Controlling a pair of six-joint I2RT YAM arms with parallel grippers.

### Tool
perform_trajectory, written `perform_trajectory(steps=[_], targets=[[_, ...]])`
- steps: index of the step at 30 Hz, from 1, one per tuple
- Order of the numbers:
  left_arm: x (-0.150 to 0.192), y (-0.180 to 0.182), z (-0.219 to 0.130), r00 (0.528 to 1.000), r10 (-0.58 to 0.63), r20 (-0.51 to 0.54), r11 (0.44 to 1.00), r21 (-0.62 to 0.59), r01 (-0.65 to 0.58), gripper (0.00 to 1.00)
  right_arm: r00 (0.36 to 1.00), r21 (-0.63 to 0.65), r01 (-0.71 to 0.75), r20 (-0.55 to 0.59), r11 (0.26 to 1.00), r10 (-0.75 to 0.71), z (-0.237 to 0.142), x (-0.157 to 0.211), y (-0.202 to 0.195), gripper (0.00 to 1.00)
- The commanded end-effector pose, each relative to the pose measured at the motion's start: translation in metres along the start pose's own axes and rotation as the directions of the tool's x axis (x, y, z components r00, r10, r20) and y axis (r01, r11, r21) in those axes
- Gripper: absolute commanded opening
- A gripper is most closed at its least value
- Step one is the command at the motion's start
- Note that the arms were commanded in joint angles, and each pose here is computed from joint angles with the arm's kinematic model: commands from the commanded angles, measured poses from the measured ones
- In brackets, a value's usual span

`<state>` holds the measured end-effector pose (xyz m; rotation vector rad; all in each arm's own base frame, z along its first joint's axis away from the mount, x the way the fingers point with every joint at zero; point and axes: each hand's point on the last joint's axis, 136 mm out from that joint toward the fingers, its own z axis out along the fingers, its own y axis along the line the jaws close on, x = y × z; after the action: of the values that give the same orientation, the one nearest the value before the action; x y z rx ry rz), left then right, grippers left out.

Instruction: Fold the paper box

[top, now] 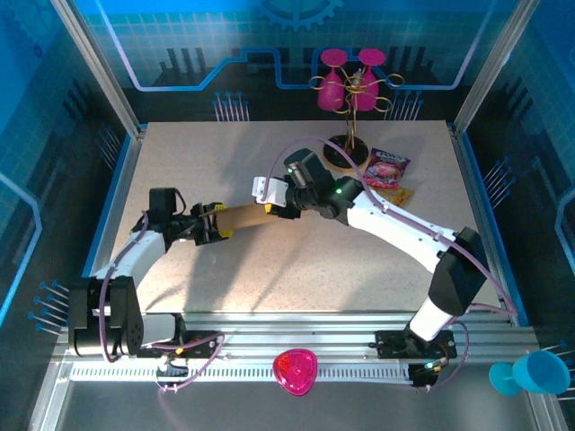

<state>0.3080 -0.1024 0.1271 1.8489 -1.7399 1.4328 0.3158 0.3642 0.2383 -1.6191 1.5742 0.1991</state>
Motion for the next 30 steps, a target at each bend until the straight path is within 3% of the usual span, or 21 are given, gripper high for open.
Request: perform_trajectory(steps=[1, 3, 5, 6, 8, 10, 13, 15, 17, 23, 30], targets=[[-0.016, 0.016, 0.001, 0.995, -0.078, 0.056, 0.995, -0.052, 0.081, 0.29, 0.988, -0.027, -0.126, 0.086, 0.992, 0.128, -0.016, -0.051, -0.002, 0.51], [-0.016, 0.015, 0.001, 0.995, -0.085, 0.057, 0.995, -0.042, 0.088, 0.29, 0.941, 0.027, -0.333, 0.073, 0.943, 0.330, -0.021, -0.072, -0.016, 0.51], [-0.018, 0.012, 0.000, 0.993, -0.092, 0.069, 0.995, -0.025, 0.094, 0.28, 0.808, 0.123, -0.587, 0.027, 0.800, 0.589, -0.028, -0.080, -0.027, 0.56], [-0.018, 0.010, -0.001, 0.993, -0.095, 0.076, 0.995, -0.014, 0.096, 0.28, 0.721, 0.175, -0.683, 0.007, 0.709, 0.693, -0.032, -0.078, -0.025, 0.57], [-0.017, 0.006, -0.002, 0.992, -0.096, 0.080, 0.995, 0.008, 0.095, 0.28, 0.488, 0.286, -0.835, -0.014, 0.471, 0.873, -0.043, -0.068, -0.011, 0.46], [-0.016, 0.001, -0.003, 0.993, -0.084, 0.084, 0.996, 0.030, 0.082, 0.28, 0.263, 0.328, -0.909, -0.033, 0.259, 0.964, -0.046, -0.060, 0.014, 0.42], [-0.015, -0.005, -0.006, 0.991, -0.095, 0.093, 0.994, 0.058, 0.090, 0.29, -0.061, 0.323, -0.946, -0.071, -0.035, 0.996, -0.029, -0.065, 0.047, 0.41], [-0.016, -0.007, -0.004, 0.992, -0.095, 0.089, 0.994, 0.061, 0.090, 0.29, -0.212, 0.333, -0.928, -0.111, -0.165, 0.971, -0.020, -0.071, 0.063, 0.43], [-0.016, -0.008, -0.003, 0.992, -0.097, 0.082, 0.994, 0.064, 0.091, 0.29, -0.308, 0.327, -0.909, -0.118, -0.256, 0.944, -0.012, -0.084, 0.073, 0.44], [-0.015, -0.009, -0.003, 0.993, -0.097, 0.074, 0.993, 0.076, 0.091, 0.29, -0.436, 0.324, -0.857, -0.046, -0.400, 0.899, 0.011, -0.099, 0.082, 0.53], [-0.014, -0.004, -0.004, 0.993, -0.099, 0.067, 0.993, 0.075, 0.094, 0.28, -0.418, 0.249, -0.873, 0.059, -0.419, 0.907, 0.027, -0.110, 0.065, 0.56]])
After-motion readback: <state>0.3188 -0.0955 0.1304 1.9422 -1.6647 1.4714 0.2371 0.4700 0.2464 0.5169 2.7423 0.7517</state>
